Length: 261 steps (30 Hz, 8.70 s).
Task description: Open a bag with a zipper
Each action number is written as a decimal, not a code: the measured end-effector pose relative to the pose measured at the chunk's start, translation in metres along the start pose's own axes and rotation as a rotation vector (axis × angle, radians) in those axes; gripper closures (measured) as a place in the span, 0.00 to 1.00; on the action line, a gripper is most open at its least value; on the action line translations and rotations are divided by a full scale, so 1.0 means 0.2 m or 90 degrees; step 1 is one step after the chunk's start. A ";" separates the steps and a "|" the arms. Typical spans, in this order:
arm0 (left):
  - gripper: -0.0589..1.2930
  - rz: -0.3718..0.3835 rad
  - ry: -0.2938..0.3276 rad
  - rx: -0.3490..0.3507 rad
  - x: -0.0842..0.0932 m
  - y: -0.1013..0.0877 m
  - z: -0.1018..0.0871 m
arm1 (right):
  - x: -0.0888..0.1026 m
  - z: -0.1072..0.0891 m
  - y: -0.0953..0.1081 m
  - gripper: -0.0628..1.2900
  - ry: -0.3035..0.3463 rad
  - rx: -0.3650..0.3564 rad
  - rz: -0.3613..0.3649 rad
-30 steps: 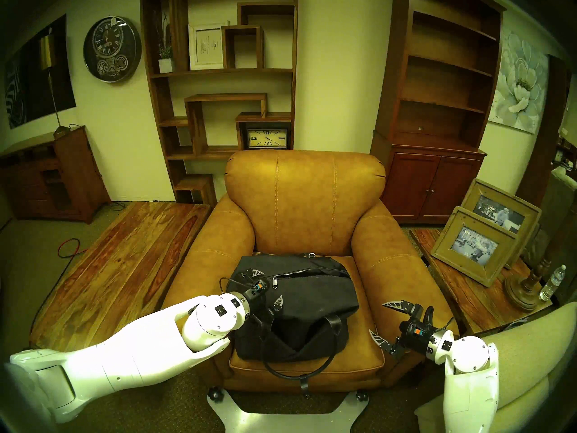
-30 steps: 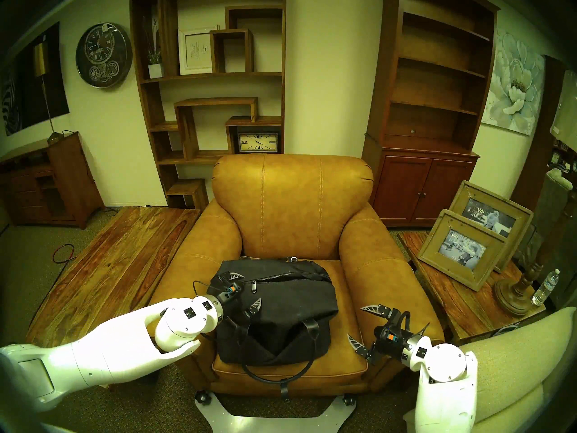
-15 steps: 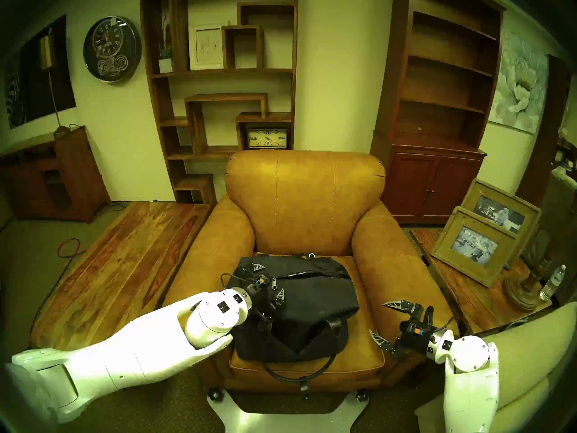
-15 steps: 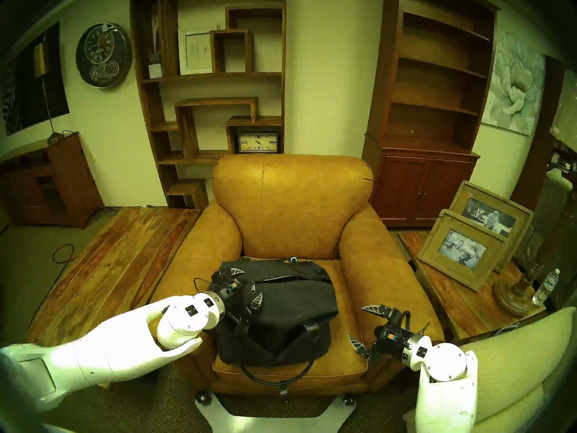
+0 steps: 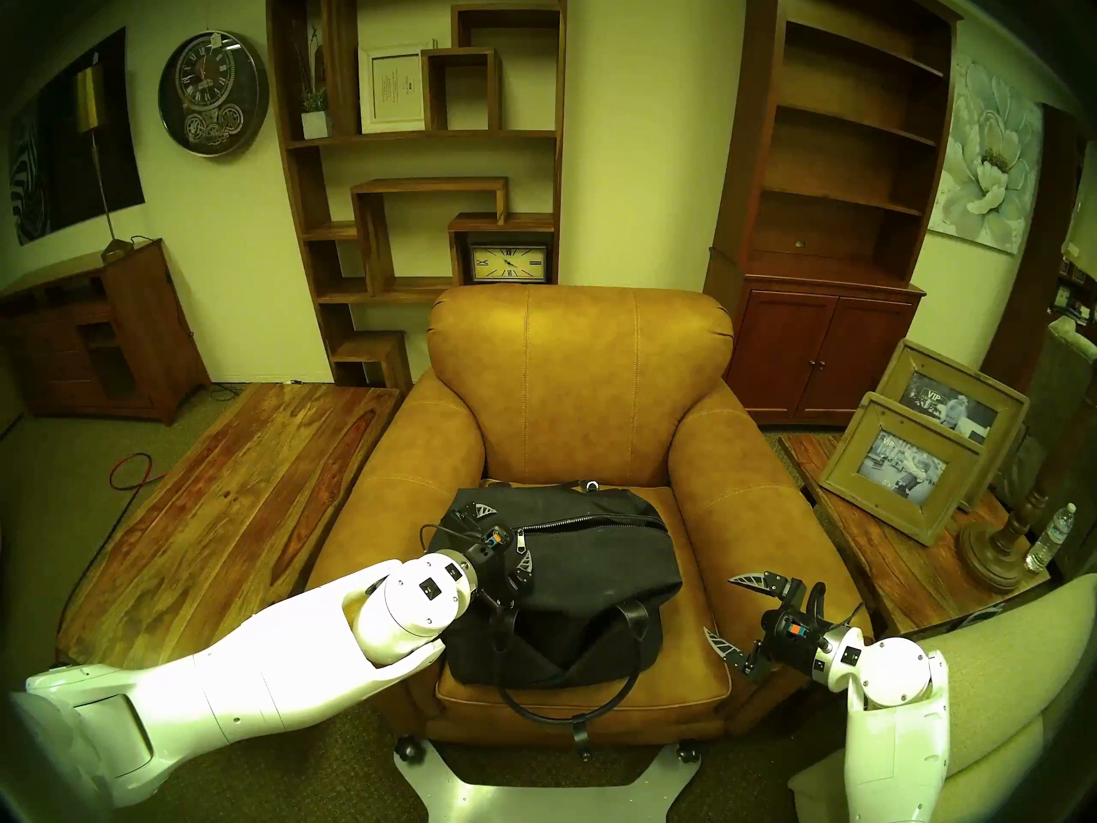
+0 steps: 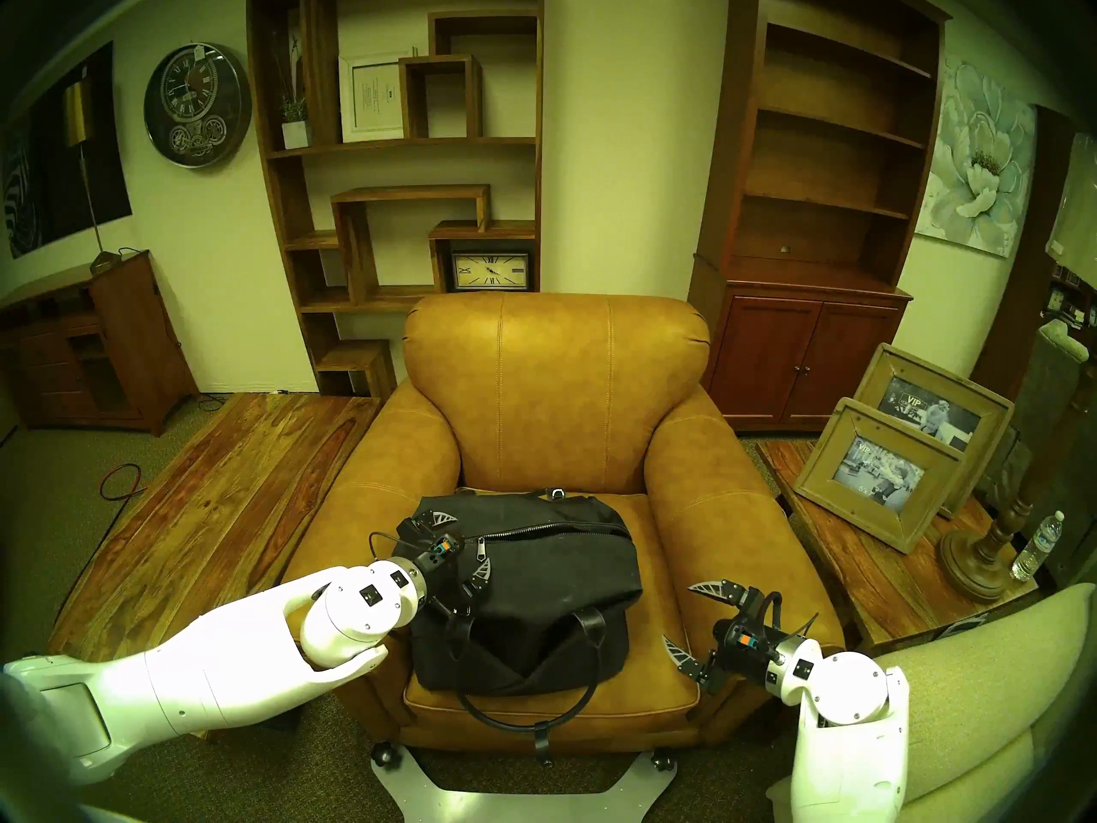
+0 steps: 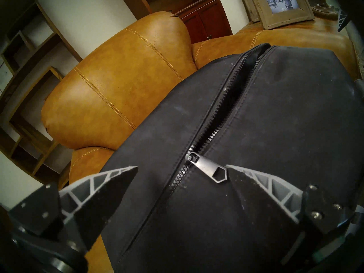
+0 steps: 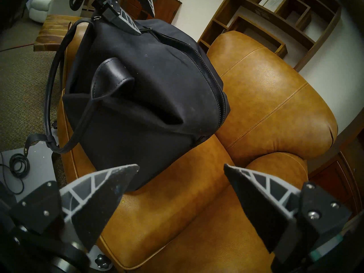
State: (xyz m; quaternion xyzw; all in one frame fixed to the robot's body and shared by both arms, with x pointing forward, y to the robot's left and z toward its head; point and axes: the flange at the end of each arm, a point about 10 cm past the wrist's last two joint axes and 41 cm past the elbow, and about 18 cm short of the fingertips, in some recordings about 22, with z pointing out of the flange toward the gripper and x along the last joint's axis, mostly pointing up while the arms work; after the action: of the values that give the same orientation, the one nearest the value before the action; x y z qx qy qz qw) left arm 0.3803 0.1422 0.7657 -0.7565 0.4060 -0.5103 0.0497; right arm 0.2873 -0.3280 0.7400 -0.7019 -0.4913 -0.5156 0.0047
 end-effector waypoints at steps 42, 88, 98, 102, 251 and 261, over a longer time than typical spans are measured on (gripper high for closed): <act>0.47 0.047 0.006 -0.044 -0.05 0.01 0.02 | -0.01 0.01 0.02 0.05 -0.001 0.000 0.003; 0.95 0.018 -0.051 -0.129 -0.01 -0.13 -0.01 | -0.04 0.04 0.02 0.05 -0.004 0.011 0.006; 0.95 0.015 -0.123 -0.173 0.02 -0.24 -0.05 | -0.05 0.07 0.00 0.05 -0.001 0.024 0.007; 0.95 0.009 -0.141 -0.186 0.04 -0.29 -0.06 | -0.06 0.08 -0.01 0.05 0.001 0.028 0.008; 0.05 -0.064 -0.253 -0.468 -0.48 -0.44 -0.41 | 0.10 0.26 -0.17 0.05 0.155 0.060 -0.001; 0.05 -0.124 -0.160 -0.493 -0.46 -0.41 -0.50 | 0.18 0.24 -0.22 0.05 0.168 0.080 0.004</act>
State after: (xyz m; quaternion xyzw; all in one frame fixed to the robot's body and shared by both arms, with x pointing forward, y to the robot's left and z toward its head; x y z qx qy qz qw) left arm 0.3321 0.2928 0.7856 -0.8104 0.4853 -0.2262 -0.2379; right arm 0.2902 -0.2560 0.7208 -0.6278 -0.5157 -0.5717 0.1146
